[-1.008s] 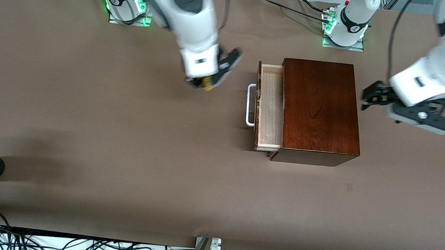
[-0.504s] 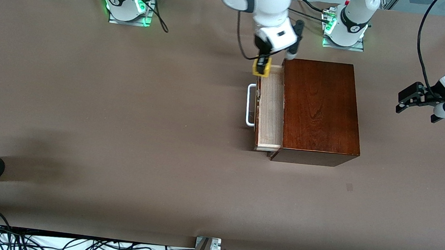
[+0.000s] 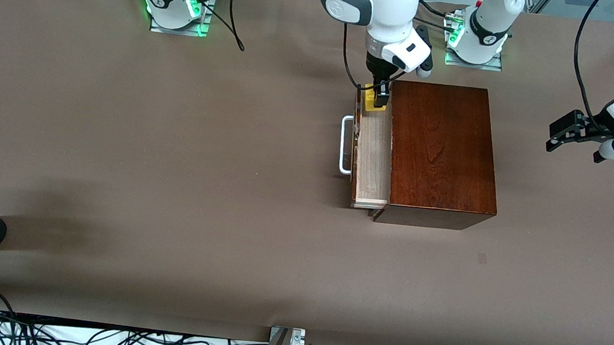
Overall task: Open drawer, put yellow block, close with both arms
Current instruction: 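Carry the yellow cube with the right gripper and lower it into the drawer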
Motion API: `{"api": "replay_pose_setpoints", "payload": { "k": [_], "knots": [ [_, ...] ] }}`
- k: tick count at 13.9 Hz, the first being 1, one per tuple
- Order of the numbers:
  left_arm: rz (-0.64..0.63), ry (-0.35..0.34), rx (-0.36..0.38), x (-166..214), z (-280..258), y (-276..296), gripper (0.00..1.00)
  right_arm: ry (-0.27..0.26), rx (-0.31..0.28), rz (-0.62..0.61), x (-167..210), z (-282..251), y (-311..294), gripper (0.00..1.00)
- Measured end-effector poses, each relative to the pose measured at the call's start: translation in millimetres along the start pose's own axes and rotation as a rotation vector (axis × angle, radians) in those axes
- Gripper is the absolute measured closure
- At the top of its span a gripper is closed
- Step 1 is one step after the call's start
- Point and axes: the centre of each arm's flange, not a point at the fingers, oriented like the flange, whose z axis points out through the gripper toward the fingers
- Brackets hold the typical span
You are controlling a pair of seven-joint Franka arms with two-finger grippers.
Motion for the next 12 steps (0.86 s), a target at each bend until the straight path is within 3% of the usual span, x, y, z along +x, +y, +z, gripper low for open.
{"api": "replay_pose_setpoints", "payload": {
  "k": [12],
  "knots": [
    [0.0, -0.002, 0.0, 0.0, 0.0, 3.1, 0.0, 0.013, -0.022, -0.018, 3.2, 71.8, 7.2, 0.44]
  ]
}}
